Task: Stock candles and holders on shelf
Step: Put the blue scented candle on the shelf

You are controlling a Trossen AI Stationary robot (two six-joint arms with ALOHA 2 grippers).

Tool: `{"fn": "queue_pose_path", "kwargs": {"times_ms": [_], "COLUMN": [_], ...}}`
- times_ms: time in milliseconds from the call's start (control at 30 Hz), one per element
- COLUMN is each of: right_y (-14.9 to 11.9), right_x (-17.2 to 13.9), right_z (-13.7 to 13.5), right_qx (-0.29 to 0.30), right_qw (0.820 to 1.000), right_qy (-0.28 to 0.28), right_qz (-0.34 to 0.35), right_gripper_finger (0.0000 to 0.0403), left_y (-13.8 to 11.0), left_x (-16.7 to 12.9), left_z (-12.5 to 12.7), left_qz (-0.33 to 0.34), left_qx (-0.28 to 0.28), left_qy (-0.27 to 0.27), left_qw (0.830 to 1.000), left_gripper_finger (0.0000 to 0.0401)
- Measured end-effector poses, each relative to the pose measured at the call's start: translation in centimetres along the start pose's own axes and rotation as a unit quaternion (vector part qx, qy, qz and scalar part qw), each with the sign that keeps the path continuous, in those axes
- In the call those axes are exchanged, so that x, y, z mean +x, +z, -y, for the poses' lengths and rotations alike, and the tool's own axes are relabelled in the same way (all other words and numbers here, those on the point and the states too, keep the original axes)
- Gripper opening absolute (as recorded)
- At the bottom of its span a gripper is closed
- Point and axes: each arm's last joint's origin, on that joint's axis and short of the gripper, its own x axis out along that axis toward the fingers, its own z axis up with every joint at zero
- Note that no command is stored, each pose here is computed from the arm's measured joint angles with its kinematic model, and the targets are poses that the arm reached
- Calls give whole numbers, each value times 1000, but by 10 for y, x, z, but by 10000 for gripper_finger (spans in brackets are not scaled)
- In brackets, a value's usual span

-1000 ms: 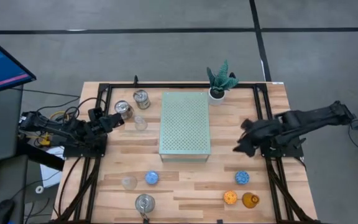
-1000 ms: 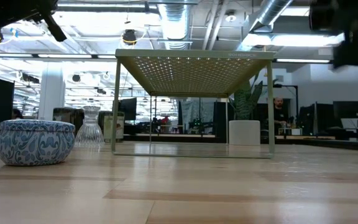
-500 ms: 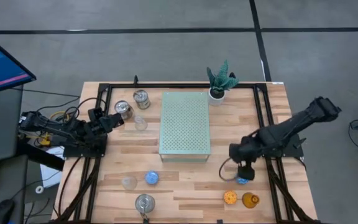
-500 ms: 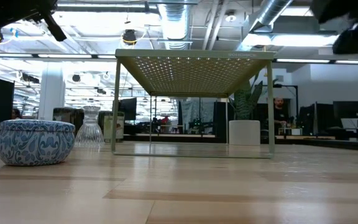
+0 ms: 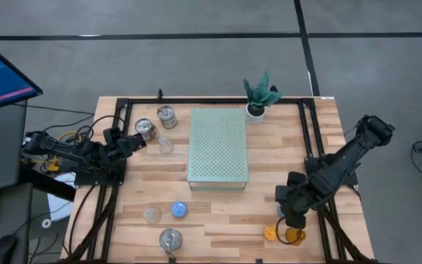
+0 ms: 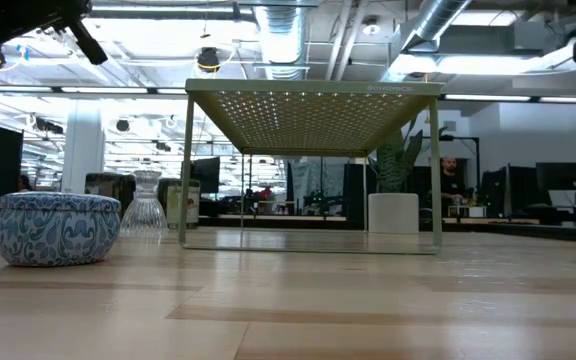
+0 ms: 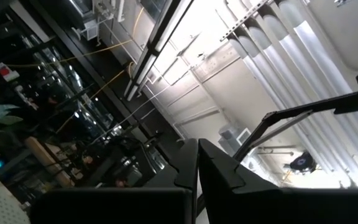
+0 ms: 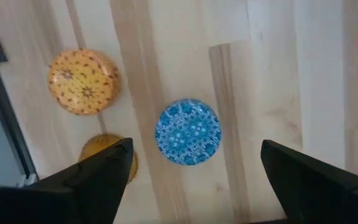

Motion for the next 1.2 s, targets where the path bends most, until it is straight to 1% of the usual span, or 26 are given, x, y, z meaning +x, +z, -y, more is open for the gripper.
{"fn": "queue_pose_path", "kwargs": {"times_ms": [167,333,467,600,767,867,1200], "right_y": [6,9,5,-2,-7,-10,-18], "right_x": [13,32,48,58,62,64,79], "right_z": [-5,-13,-10,-2,1,-2,-11], "right_qx": [3,-17,-13,-13,-14,-20,-49], "right_qw": [1000,1000,1000,1000,1000,1000,999], "right_qy": [-11,6,1,-12,3,16,-24], "right_qz": [-22,-7,-12,-22,-6,3,-3], "right_gripper_finger": [382,395,395,390,389,389,388], "left_y": [0,0,0,0,0,0,0], "left_x": [0,0,0,0,0,0,0], "left_z": [0,0,0,0,0,0,0], "left_qz": [0,-4,-5,-5,-5,-5,-4], "left_qx": [7,7,7,7,7,6,6], "left_qy": [-1,-5,-6,-6,-6,-6,-5], "left_qw": [1000,1000,1000,1000,1000,1000,1000], "left_gripper_finger": [23,50,70,81,84,84,84]}}
